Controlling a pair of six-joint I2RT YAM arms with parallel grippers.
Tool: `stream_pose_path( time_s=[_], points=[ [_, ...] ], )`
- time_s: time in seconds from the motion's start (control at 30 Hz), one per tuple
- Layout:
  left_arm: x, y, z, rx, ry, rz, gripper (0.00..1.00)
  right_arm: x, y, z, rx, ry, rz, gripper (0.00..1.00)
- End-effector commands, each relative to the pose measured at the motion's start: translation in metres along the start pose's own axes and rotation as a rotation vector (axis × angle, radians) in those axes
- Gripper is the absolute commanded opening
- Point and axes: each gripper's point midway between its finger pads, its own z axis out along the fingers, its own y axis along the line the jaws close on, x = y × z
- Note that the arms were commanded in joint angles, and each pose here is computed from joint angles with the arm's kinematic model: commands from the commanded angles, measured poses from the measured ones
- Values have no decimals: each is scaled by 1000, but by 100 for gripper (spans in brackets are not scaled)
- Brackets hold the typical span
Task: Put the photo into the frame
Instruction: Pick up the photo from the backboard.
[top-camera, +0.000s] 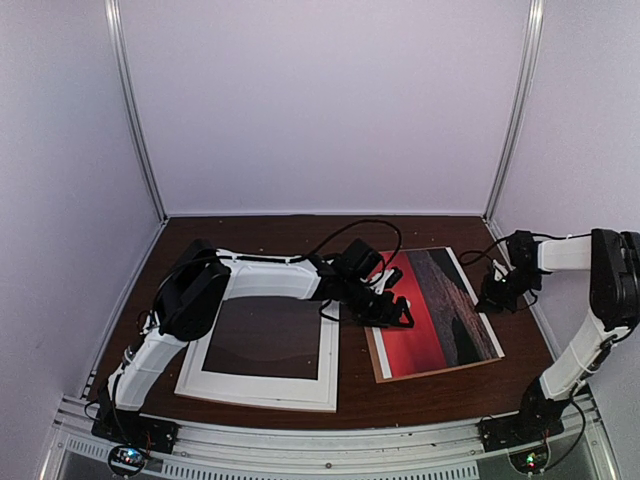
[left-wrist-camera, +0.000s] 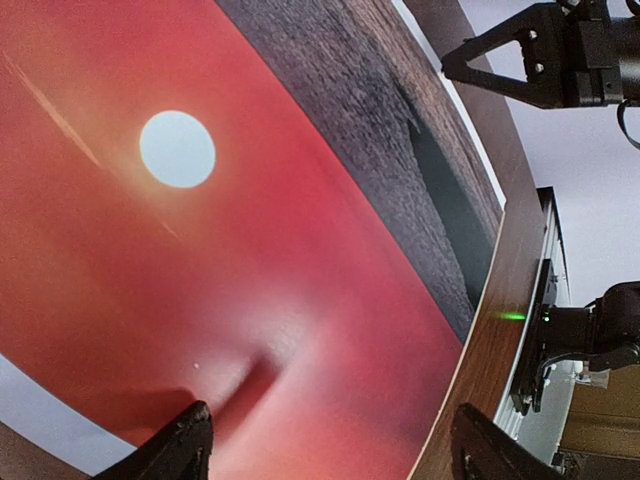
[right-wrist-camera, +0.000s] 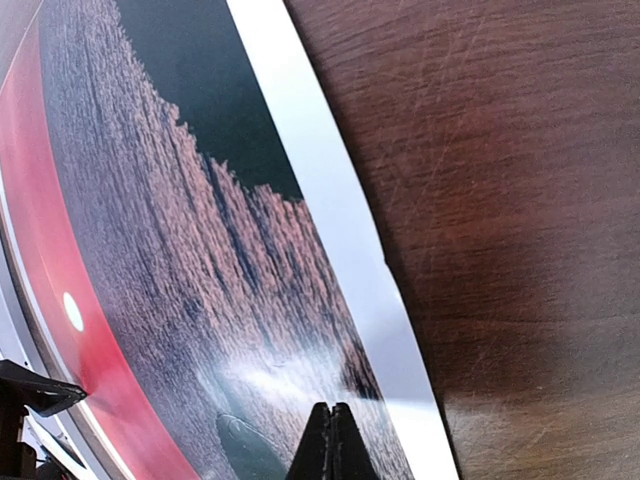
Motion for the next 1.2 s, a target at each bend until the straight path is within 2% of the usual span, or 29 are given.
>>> stream_pose_path(
  time_s=[0.0,0.13,0.2,0.23,0.37,0.53,1.17],
  points=[
    [40,41,10,-123,104,-83,83,7,-5,-1,28,-2,23,1],
    [38,43,3,-140,84,-82,83,12,-13,-3,70,-11,43,19],
    [37,44,0,-151,81,-74,83,16,-21,-9,121,-18,57,37],
    [37,43,-1,-154,78,-67,83,16,-28,-13,166,-29,63,42],
    [38,43,-2,-154,82,-67,83,27,-43,-27,262,-40,97,52],
    [40,43,-4,-153,85,-68,83,49,-59,-32,331,-18,127,55],
    [37,37,-5,-137,79,-63,83,97,-31,-12,142,90,185,45]
  ],
)
